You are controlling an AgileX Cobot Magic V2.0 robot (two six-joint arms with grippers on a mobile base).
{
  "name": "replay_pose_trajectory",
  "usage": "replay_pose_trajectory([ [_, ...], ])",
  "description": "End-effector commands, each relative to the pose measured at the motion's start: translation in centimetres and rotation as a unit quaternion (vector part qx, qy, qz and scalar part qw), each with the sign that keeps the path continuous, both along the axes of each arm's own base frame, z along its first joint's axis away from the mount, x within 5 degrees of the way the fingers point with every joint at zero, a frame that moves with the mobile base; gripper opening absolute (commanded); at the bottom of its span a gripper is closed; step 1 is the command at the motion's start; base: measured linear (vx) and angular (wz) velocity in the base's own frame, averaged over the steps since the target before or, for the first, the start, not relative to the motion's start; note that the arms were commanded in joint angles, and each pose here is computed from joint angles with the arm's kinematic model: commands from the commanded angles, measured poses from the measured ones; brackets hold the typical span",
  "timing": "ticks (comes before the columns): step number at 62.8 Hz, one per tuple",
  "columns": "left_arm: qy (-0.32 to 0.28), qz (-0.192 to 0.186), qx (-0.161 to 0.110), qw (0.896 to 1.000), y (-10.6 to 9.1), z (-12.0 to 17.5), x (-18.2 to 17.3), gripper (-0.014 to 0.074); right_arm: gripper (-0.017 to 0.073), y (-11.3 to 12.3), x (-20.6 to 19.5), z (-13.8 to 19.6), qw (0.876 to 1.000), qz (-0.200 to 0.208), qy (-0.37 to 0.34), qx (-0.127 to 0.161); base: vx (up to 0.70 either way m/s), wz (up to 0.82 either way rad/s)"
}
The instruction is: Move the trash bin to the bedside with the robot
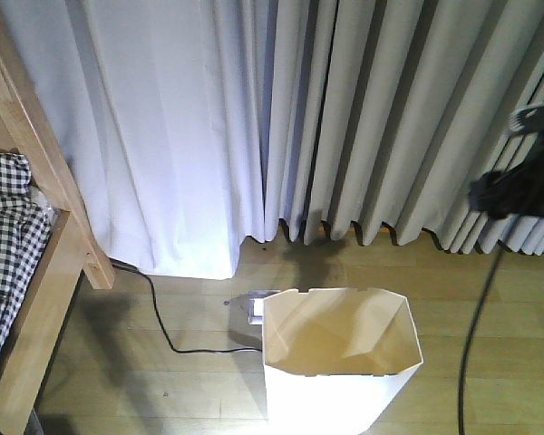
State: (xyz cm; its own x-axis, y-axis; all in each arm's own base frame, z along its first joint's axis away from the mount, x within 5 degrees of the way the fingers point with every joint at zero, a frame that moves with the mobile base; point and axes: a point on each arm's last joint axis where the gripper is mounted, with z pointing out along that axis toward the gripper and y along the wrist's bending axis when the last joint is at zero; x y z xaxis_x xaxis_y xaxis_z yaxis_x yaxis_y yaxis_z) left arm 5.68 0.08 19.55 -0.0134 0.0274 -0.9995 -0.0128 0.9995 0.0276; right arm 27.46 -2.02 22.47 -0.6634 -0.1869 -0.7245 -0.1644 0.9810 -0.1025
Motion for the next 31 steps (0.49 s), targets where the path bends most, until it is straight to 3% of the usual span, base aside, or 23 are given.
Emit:
replay_pose_trajectory([
  [1, -0.038, -0.004, -0.011, 0.999, -0.1, 0.4, -0.1, -0.0006, 0.053, 0.3, -2.6, 5.0, 0.996, 0.0, -0.094, -0.009, 0.0, 0.0],
  [16, -0.038, -0.004, -0.011, 0.999, -0.1, 0.4, -0.1, -0.0006, 0.053, 2.4, -11.7, 12.6, 0.97, 0.052, -0.239, -0.009, 0.0, 0.0],
  [25, -0.038, -0.004, -0.011, 0.999, -0.1, 0.4, -0.1, -0.0006, 0.053, 3.0, -15.4, 14.0, 0.956, 0.057, -0.288, 0.003, 0.0, 0.0],
  [31, -0.038, -0.004, -0.011, 0.999, -0.1, 0.4, -0.1, -0.0006, 0.053, 3.0, -16.5, 12.4, 0.955, 0.037, -0.292, 0.024, 0.0, 0.0],
])
